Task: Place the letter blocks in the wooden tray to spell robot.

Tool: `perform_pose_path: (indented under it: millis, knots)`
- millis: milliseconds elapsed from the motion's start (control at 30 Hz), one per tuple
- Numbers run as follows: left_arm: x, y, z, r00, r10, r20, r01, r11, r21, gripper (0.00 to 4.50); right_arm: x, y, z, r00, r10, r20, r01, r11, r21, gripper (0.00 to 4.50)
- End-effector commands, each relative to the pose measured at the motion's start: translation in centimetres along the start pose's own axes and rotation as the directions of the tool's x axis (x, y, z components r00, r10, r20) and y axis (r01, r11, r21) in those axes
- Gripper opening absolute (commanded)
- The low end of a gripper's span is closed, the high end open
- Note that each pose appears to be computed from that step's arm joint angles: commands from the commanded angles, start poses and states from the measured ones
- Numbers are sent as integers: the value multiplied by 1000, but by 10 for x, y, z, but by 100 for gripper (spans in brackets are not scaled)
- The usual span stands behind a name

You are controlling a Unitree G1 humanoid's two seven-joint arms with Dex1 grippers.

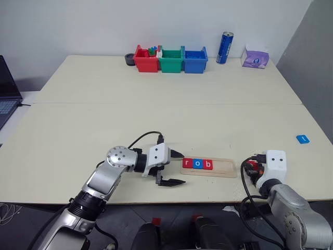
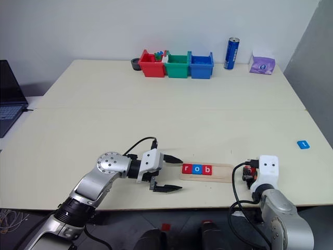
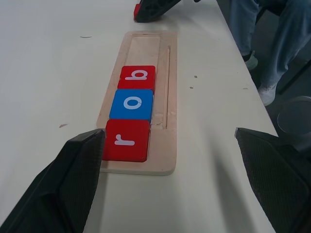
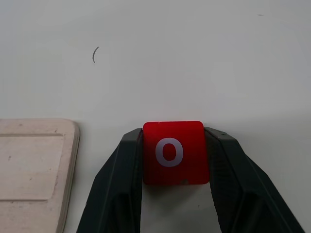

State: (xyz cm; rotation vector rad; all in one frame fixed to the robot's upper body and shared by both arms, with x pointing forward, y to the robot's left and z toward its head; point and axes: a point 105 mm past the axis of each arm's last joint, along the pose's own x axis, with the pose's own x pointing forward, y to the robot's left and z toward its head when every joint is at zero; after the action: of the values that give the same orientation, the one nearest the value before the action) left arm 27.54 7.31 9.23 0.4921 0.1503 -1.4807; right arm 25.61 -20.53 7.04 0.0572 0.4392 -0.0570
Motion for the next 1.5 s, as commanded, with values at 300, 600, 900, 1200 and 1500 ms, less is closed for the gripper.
perform_pose_path:
  millis: [300, 600, 900, 1200, 1500]
  knots:
    - [-1, 3, 6, 1000, 10, 12, -10, 999, 38, 450, -4, 3, 47, 985, 9, 170, -11, 1000, 8, 447]
    - [0, 3, 6, 1000, 6, 11, -6, 999, 40, 450, -12, -12, 73, 946, 325, 2, -299, 872, -387, 447]
    - [2, 4, 9, 1000, 2, 13, -2, 999, 49, 450, -12, -28, 46, 780, 497, -380, -617, 512, -598, 447]
    - [2, 3, 9, 1000, 3, 9, -3, 999, 50, 450, 10, -35, 42, 704, 487, -517, -695, 321, -643, 447]
    - [-1, 2, 8, 1000, 16, 5, -16, 999, 45, 450, 16, -38, 37, 640, 489, -593, -760, 289, -583, 321]
